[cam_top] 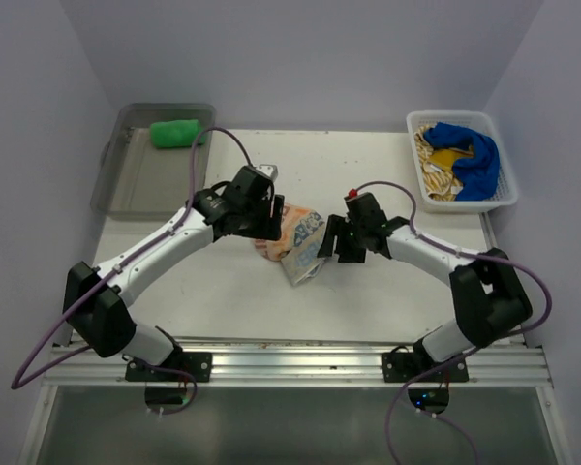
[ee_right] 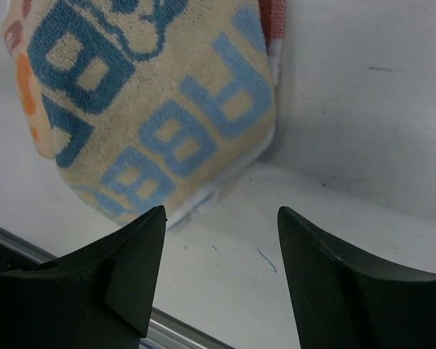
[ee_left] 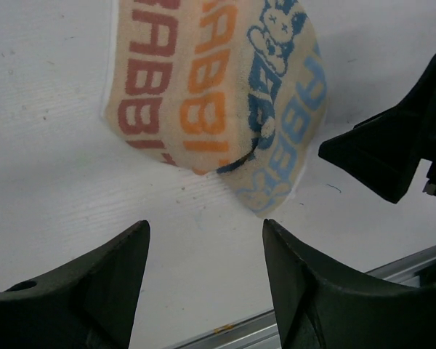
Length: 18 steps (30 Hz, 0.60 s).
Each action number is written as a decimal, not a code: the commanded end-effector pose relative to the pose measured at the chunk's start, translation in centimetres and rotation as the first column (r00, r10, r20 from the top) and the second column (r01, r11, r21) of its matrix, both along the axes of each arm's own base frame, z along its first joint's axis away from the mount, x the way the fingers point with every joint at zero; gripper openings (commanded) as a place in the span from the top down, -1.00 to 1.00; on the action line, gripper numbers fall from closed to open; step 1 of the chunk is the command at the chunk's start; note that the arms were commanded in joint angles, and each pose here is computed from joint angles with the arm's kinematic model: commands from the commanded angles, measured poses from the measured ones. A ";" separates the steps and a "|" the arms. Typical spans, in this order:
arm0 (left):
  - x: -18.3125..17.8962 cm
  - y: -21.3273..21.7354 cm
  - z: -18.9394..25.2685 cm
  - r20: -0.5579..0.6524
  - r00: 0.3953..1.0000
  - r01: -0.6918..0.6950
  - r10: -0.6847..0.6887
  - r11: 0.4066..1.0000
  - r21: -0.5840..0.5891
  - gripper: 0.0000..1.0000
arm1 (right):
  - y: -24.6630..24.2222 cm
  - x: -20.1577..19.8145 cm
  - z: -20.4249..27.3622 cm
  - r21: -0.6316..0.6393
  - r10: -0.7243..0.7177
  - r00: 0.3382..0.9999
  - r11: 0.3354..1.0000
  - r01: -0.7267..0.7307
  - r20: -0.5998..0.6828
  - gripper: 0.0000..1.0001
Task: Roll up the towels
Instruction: Move the towel to the center of the board
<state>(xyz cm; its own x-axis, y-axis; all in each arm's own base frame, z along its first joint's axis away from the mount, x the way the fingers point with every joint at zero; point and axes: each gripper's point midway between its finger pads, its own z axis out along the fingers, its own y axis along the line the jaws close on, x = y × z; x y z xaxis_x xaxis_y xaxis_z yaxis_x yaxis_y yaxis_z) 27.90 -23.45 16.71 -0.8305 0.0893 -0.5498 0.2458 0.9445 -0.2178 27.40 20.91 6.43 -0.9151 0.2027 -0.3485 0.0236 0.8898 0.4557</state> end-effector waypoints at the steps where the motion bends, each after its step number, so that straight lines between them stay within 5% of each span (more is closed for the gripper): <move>1: 0.9 1.1 2.7 0.080 0.993 -0.080 0.083 0.996 -0.030 -0.35 | 2.9 3.3 1.4 0.079 -0.008 0.997 0.997 0.002 0.072 -0.33; 5: 0.6 2.7 3.0 0.091 0.987 -0.131 0.131 0.991 -0.007 -0.36 | 3.1 5.0 -1.0 0.042 -0.068 0.997 0.997 0.067 0.028 -0.17; 8: 0.4 3.9 3.2 0.094 0.984 -0.153 0.153 0.988 -0.007 -0.36 | 3.0 6.2 -1.4 0.026 -0.111 0.993 0.994 0.111 0.037 0.20; 9: 0.5 4.5 3.5 0.100 0.981 -0.168 0.168 0.986 -0.010 -0.36 | 2.8 6.5 -1.0 0.023 -0.122 0.991 0.992 0.121 0.050 0.66; 11: 0.6 5.2 3.8 0.109 0.978 -0.178 0.178 0.984 -0.010 -0.36 | 2.0 7.5 0.6 -0.001 -0.155 0.983 0.988 0.156 0.103 1.00; 18: 2.4 9.4 4.9 0.137 0.954 -0.266 0.266 0.964 -0.021 -0.37 | -5.5 10.7 13.4 -0.057 -0.267 0.874 0.947 0.316 0.406 1.00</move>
<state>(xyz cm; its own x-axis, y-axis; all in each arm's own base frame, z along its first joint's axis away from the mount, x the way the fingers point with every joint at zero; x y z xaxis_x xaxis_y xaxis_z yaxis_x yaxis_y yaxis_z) 29.81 -16.41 20.99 -0.7582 -0.0969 -0.6448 0.0567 0.9753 -0.2133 35.15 19.92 10.26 -0.7949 0.3334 -0.5069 0.1260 0.9080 0.3996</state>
